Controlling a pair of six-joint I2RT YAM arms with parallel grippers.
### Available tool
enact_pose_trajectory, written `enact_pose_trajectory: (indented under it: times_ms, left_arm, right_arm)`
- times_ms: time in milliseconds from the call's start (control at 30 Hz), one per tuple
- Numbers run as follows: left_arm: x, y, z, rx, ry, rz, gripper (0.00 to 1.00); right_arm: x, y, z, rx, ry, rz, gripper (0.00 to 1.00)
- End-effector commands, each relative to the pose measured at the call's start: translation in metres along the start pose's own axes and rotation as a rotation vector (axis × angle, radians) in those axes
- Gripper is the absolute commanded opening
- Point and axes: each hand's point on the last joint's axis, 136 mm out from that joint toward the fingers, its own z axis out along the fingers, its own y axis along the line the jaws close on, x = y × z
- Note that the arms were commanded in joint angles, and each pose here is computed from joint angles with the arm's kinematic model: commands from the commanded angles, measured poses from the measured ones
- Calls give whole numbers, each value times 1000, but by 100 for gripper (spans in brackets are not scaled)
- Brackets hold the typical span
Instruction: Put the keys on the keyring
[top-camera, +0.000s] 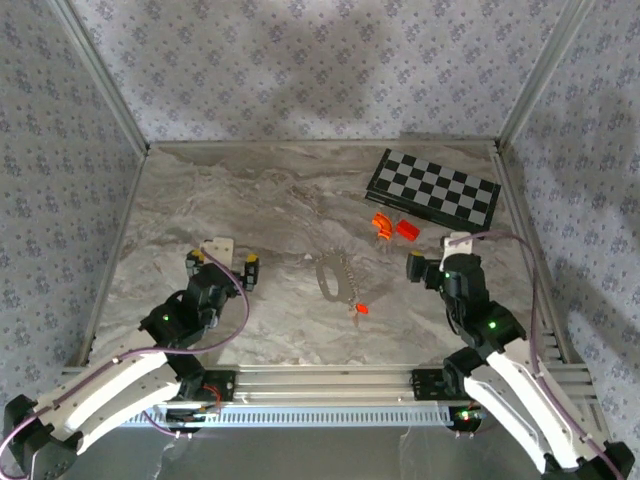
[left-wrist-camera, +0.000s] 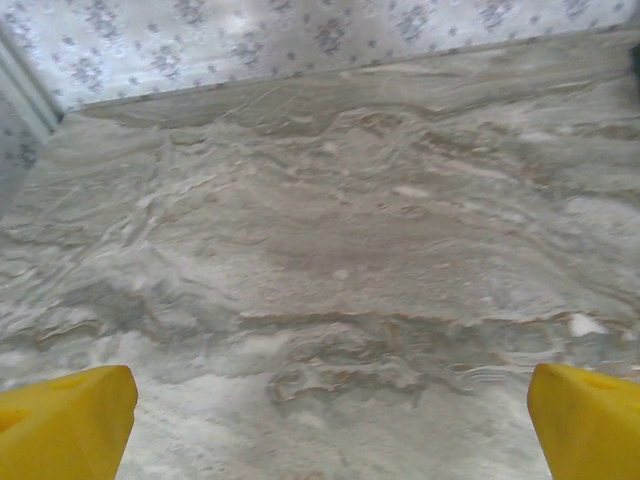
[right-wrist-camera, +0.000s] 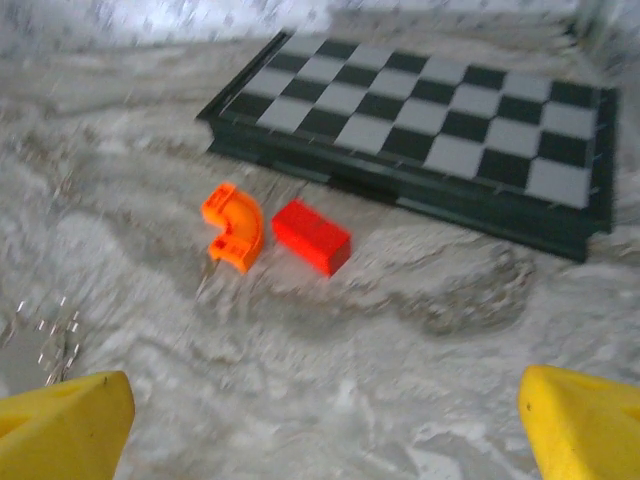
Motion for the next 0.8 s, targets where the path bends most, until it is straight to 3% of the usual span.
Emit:
enact_pose_trajectory:
  times_ms: [0,267,767]
  left_arm:
    - [-15,23,1,-127,-59,7,100]
    - [-8,43,26,-253,-53,25,100]
    - [1,72,56,-311,-75,9,100]
  right_arm:
    - [-12,-21,0,89,-91,18,100]
    - [3,-51,14,231,-108,-33,100]
    - [39,-69,51,236,-110,1,100]
